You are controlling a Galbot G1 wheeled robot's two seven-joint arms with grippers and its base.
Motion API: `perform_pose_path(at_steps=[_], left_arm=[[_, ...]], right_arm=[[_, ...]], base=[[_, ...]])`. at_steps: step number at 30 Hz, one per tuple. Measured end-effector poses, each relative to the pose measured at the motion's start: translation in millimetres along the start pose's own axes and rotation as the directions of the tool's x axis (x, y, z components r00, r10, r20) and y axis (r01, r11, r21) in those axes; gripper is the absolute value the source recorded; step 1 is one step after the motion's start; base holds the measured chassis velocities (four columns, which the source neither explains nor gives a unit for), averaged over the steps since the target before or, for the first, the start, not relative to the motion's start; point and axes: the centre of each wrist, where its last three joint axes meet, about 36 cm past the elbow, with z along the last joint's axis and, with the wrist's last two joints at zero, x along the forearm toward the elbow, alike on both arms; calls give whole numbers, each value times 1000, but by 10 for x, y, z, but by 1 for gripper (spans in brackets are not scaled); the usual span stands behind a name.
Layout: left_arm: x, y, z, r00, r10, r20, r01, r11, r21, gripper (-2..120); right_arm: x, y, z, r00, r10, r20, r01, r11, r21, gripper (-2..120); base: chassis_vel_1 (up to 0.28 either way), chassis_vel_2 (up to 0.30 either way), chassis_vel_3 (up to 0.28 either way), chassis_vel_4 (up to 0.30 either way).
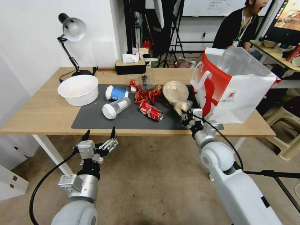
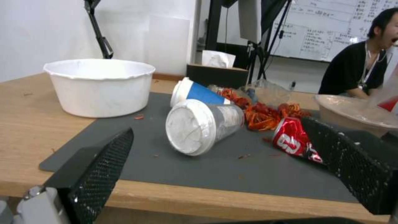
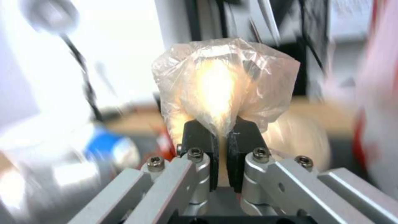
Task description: Pick up the trash from the table and place it into the takeout bag.
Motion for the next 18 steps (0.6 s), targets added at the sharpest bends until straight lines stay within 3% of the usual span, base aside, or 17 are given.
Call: perform_pose_path(at_steps=[4,8,13,16,18], left_arm=[[3,-1,2,1000,0,-1,0,1000,0,100],[9,-14,8,1000,3,-3,-3,1000,0,100],[11,-20,13,1000,5,-2,-5,1000,-2,100],[12,-31,22,1000,8,-1,-8,1000,-2,100],[12,-33,24,1000,9,-1,-9,1000,-2,100]], right_arm=[[1,-80,-281,993,-35,114,35,999,-1,3],[-46,-248,-955,960,12,280,-23,999,36,3],[-81,-359,-1282,948,136,289,-160,985,61,3],[-202,-579,-1563,912,332,242,-359,930,75,3],[-245,-638,-1622,899,380,218,-403,912,73,3]], base=[[0,0,0,0],[0,0,0,0],[0,0,0,0],[0,0,0,0],[0,0,0,0]])
